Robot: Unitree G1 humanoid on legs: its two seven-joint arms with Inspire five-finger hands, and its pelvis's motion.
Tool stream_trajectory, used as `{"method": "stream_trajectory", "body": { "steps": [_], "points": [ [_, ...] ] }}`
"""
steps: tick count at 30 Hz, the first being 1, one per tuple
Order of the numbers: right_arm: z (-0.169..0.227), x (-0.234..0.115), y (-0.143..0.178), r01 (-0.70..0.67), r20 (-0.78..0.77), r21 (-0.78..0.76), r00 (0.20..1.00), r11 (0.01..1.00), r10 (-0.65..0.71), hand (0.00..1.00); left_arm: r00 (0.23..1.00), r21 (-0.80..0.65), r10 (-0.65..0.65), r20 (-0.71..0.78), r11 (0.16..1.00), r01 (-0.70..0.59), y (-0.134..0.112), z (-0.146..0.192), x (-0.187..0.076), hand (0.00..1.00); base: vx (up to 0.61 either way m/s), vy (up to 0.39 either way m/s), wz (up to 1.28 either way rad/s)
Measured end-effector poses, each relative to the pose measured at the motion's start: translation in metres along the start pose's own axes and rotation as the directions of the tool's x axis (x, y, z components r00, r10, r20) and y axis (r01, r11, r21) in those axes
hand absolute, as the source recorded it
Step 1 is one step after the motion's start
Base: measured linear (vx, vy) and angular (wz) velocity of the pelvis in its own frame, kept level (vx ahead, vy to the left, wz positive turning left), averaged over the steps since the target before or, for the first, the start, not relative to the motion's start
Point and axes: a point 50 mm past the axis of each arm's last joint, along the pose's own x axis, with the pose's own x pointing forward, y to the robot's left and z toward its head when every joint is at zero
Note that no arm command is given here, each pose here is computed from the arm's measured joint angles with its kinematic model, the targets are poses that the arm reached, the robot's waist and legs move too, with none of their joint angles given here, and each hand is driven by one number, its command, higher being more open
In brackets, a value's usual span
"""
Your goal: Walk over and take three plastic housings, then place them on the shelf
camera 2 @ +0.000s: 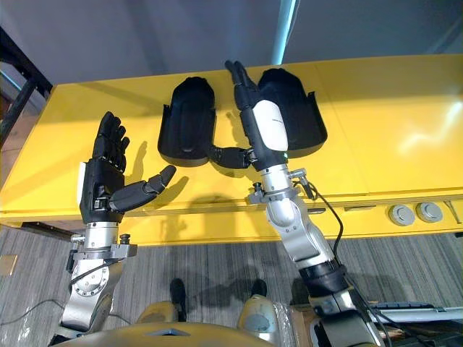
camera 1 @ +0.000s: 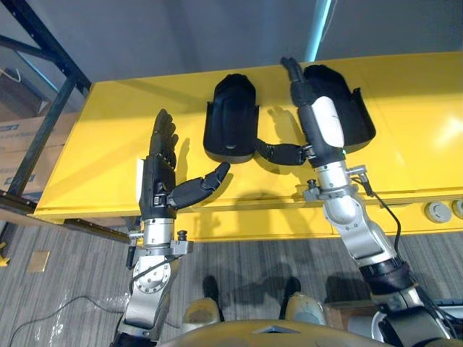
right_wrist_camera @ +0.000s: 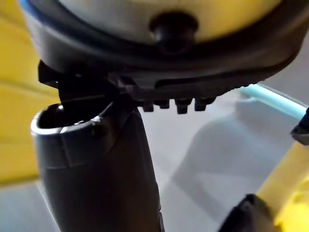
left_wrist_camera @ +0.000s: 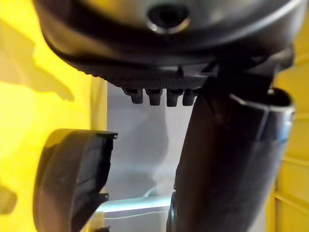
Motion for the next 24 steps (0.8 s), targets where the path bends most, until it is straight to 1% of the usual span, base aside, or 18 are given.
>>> {"method": "stream_trajectory", "body": {
  "steps": [1,2,5,7,12,16,19,24],
  "points": [
    [0.002,-0.006,-0.002,0.018,-0.018,0.114,1.0,0.993,-0.016,1.0,1.0,-0.016,-0.005,0.013,1.0,0.005,0.0,0.003,0.001,1.0,0.06,0.023,-0.37],
    [0.002,-0.013,-0.005,0.041,-0.043,0.196,0.999,0.98,-0.034,1.0,0.999,-0.033,-0.011,0.037,0.999,0.012,-0.001,0.007,0.003,1.0,0.05,0.017,-0.37],
    [-0.003,-0.03,-0.021,0.136,-0.116,0.346,0.988,0.928,-0.102,1.0,0.993,-0.057,-0.026,0.115,0.998,0.033,-0.005,0.016,0.014,1.0,0.04,0.017,-0.3],
    [-0.006,-0.039,-0.031,0.195,-0.15,0.413,0.978,0.889,-0.145,1.0,0.989,-0.065,-0.019,0.147,0.997,0.028,-0.003,0.021,0.018,1.0,0.03,0.026,-0.32],
    [-0.005,-0.075,-0.068,0.357,-0.206,0.412,0.933,0.838,-0.296,1.0,0.982,-0.058,-0.006,0.188,0.998,0.017,0.002,0.028,0.021,1.0,0.02,0.016,-0.34],
    [-0.008,-0.096,-0.083,0.473,-0.263,0.387,0.879,0.792,-0.397,1.0,0.981,-0.074,0.0,0.195,0.997,0.014,0.004,0.029,0.021,1.0,0.02,0.007,-0.22],
    [-0.011,-0.12,-0.082,0.525,-0.351,0.342,0.841,0.78,-0.412,1.0,0.975,-0.102,0.04,0.217,0.995,-0.018,0.004,0.032,0.021,1.0,-0.01,-0.003,-0.27],
    [-0.012,-0.146,-0.081,0.552,-0.441,0.29,0.802,0.782,-0.402,1.0,0.966,-0.158,0.089,0.244,0.986,-0.051,0.007,0.035,0.02,1.0,-0.03,-0.019,-0.05]
  ]
}}
